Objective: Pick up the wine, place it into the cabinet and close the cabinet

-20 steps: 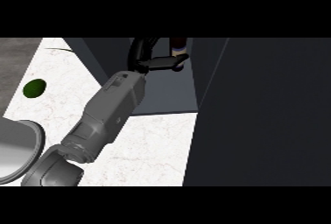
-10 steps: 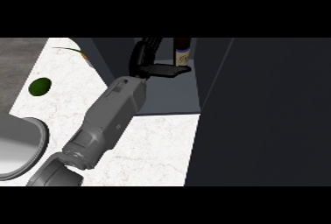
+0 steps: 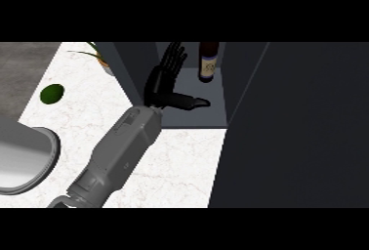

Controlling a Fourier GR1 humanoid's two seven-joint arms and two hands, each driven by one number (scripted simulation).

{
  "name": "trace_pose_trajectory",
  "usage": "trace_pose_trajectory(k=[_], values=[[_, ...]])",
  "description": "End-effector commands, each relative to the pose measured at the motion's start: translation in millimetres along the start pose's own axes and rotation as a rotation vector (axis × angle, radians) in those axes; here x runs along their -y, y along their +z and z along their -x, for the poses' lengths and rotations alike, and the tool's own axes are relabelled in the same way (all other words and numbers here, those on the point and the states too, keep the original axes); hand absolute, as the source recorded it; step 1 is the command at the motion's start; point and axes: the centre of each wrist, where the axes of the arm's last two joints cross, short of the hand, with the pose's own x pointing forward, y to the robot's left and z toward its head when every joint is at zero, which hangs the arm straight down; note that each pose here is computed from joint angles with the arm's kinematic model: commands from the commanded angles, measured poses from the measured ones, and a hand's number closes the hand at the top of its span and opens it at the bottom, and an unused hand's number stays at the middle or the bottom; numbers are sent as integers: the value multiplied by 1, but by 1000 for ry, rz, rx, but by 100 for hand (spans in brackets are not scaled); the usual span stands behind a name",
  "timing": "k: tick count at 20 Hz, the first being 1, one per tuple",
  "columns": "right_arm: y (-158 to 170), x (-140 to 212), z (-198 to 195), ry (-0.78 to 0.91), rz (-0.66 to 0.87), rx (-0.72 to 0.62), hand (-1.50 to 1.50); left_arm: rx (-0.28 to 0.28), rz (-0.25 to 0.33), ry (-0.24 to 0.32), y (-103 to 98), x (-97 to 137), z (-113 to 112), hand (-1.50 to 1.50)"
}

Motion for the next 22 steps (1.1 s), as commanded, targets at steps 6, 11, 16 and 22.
trace_pose_trajectory(k=[6, 11, 16, 22], values=[[11, 6, -47, -119, 15, 7, -150, -30, 1, 55, 59, 16, 12, -150], [11, 5, -43, -113, 23, 14, -150, -39, -15, 70, 120, 4, 25, -150], [11, 6, -46, -75, 1, 21, -150, -34, -29, 127, 149, 6, 9, -150], [13, 4, -52, -59, -104, 4, -150, -11, -43, 151, 175, -15, -15, -150]])
